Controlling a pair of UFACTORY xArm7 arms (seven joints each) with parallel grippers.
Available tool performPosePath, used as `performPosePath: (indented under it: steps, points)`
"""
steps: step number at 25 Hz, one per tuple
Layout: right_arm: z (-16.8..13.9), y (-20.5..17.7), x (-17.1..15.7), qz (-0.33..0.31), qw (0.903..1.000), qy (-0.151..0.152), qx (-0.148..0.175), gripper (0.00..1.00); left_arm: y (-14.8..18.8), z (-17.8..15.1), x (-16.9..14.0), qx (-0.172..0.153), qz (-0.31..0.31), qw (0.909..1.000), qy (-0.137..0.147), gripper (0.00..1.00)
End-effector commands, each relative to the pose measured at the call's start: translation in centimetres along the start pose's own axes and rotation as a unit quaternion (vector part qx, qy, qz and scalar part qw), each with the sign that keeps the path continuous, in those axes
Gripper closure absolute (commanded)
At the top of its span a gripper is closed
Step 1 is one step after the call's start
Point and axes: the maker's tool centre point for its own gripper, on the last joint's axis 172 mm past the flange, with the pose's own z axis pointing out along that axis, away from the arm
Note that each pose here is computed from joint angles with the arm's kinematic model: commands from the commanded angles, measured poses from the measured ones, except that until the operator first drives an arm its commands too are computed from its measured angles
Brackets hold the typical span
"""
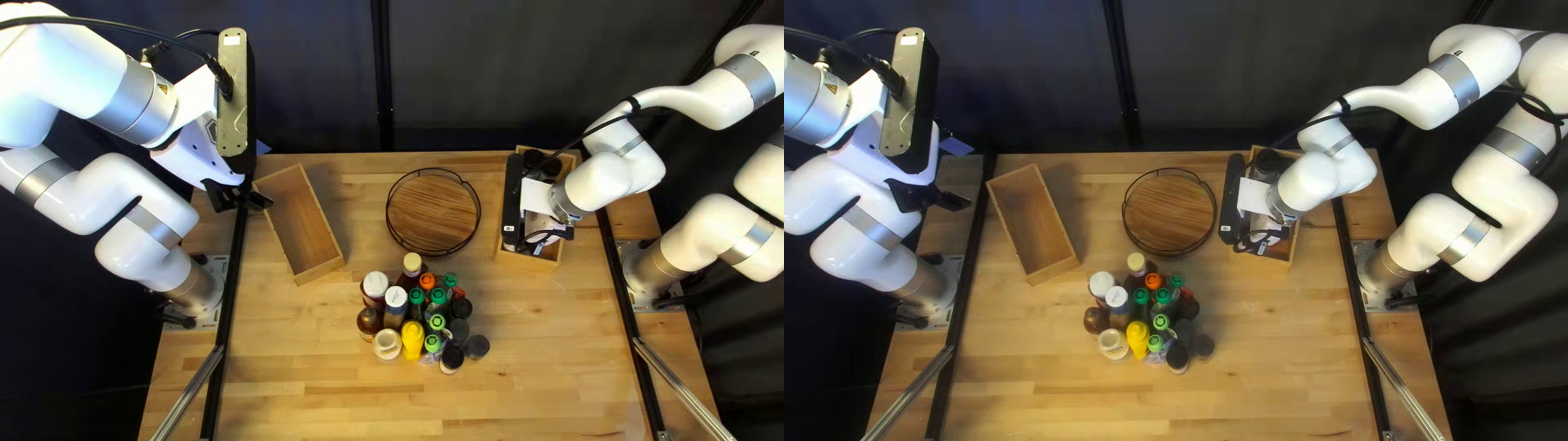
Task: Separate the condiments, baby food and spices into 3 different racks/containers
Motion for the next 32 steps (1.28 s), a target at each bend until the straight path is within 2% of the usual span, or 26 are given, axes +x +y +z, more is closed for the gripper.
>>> performPosePath:
  steps: [1, 5, 9, 16, 24, 32]
  points:
    - [-1.4, -1.0, 0.5, -0.010, 0.9999, 0.002, 0.007, 0.00, 0.0, 0.0, 0.0, 0.000, 0.000, 1.0000, 0.000, 0.00]
    - [-3.2, -3.4, 1.9, -0.025, 0.9996, 0.004, 0.012, 0.00, 0.0, 0.0, 0.0, 0.000, 0.000, 1.0000, 0.000, 0.00]
    - [-4.7, -8.3, 4.4, -0.049, 0.9986, 0.003, 0.021, 0.00, 0.0, 0.0, 0.0, 0.000, 0.000, 1.0000, 0.000, 0.00]
    - [-5.0, -16.3, 6.7, -0.061, 0.9975, -0.005, 0.034, 0.00, 0.0, 0.0, 0.0, 0.000, 0.000, 1.0000, 0.000, 0.00]
    - [-4.1, -23.2, 8.0, -0.012, 0.9991, -0.038, -0.010, 0.00, 0.0, 0.0, 0.0, 0.000, 0.000, 1.0000, 0.000, 0.00]
    - [-1.2, -25.6, 8.1, 0.066, 0.9944, -0.075, -0.033, 0.00, 0.0, 0.0, 0.0, 0.000, 0.000, 1.0000, 0.000, 0.00]
